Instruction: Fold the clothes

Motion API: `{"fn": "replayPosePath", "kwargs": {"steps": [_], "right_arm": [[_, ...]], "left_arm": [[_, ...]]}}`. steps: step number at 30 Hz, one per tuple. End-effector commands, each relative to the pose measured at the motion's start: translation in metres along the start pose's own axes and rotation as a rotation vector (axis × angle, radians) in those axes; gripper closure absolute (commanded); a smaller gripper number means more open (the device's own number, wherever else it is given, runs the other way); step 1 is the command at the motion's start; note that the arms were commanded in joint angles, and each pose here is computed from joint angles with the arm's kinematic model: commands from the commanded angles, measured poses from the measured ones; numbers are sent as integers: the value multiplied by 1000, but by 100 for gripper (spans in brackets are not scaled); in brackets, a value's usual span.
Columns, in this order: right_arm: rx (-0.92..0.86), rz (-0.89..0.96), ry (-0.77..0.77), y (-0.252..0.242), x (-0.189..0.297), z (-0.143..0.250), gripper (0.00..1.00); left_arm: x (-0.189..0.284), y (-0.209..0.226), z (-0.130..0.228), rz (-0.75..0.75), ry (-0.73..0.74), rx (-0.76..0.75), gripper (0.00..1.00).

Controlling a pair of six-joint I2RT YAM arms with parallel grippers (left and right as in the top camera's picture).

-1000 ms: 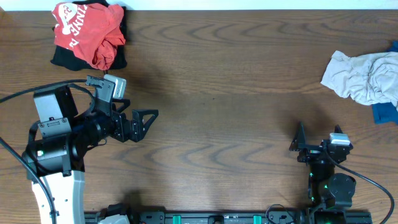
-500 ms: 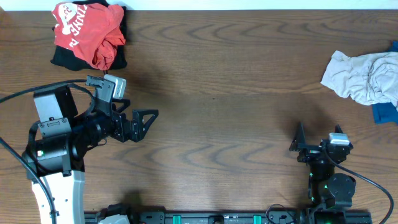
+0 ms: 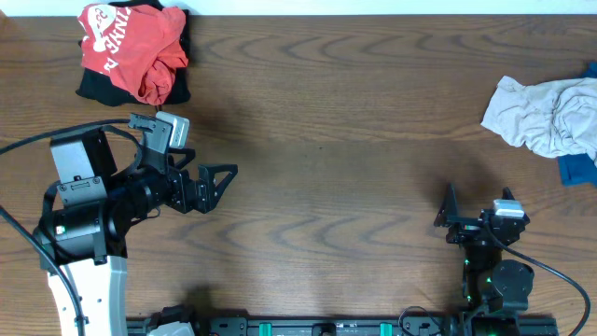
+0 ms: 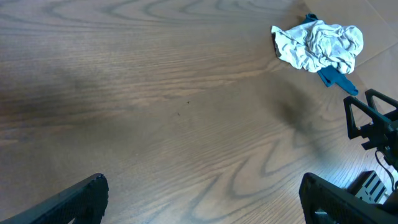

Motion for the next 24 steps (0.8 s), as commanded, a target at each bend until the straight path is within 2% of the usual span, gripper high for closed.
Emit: {"fn": "replayPosePath", "kwargs": {"steps": [1, 10, 16, 24], "right_arm": [[12, 13, -3, -2, 0, 0, 1], [12, 13, -3, -2, 0, 0, 1], [12, 13, -3, -2, 0, 0, 1], [12, 13, -3, -2, 0, 0, 1]], "left_arm": [[0, -1, -1, 10, -6, -12, 2], [1, -6, 8, 26, 30, 38, 2], [4, -3, 38, -100, 72, 22, 2], [-19, 2, 88, -170, -60, -115, 2]]}}
Point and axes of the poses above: each gripper's point midway between its finger pads, its own x axis back along the fingers, its own y axis along the line the jaws close on, z = x × y, the point moved 5 cm from there along x, back along the fingers, and after that the axes turned 9 degrees about -x, right-handed, at the moved point
